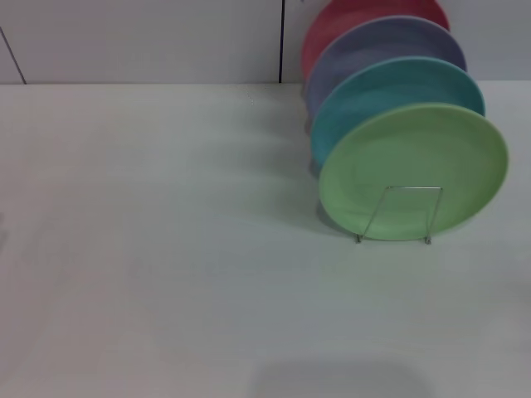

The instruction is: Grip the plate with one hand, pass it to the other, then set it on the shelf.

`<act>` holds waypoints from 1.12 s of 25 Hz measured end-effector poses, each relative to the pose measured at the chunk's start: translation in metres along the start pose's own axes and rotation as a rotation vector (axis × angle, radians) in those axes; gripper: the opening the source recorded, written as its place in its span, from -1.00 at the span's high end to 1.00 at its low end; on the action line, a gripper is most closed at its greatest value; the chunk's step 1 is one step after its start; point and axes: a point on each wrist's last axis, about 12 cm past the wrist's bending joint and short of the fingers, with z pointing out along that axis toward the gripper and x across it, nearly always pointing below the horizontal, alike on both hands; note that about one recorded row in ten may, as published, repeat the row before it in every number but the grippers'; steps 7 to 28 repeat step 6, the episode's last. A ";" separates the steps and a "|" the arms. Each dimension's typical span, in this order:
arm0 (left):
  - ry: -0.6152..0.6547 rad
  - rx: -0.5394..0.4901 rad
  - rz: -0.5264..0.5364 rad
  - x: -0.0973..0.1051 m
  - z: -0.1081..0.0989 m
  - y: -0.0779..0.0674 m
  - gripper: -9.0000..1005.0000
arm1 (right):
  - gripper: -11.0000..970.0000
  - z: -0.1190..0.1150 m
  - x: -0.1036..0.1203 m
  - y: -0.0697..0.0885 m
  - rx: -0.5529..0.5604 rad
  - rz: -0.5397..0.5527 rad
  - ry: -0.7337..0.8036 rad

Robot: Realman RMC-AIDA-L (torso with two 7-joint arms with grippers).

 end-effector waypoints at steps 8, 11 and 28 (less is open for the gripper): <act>-0.006 0.001 -0.004 -0.001 0.001 0.000 -0.47 | -0.09 0.013 0.010 0.003 0.034 0.010 0.023; -0.006 0.001 -0.004 -0.001 0.001 0.000 -0.47 | -0.09 0.013 0.010 0.003 0.034 0.010 0.023; -0.006 0.001 -0.004 -0.001 0.001 0.000 -0.47 | -0.09 0.013 0.010 0.003 0.034 0.010 0.023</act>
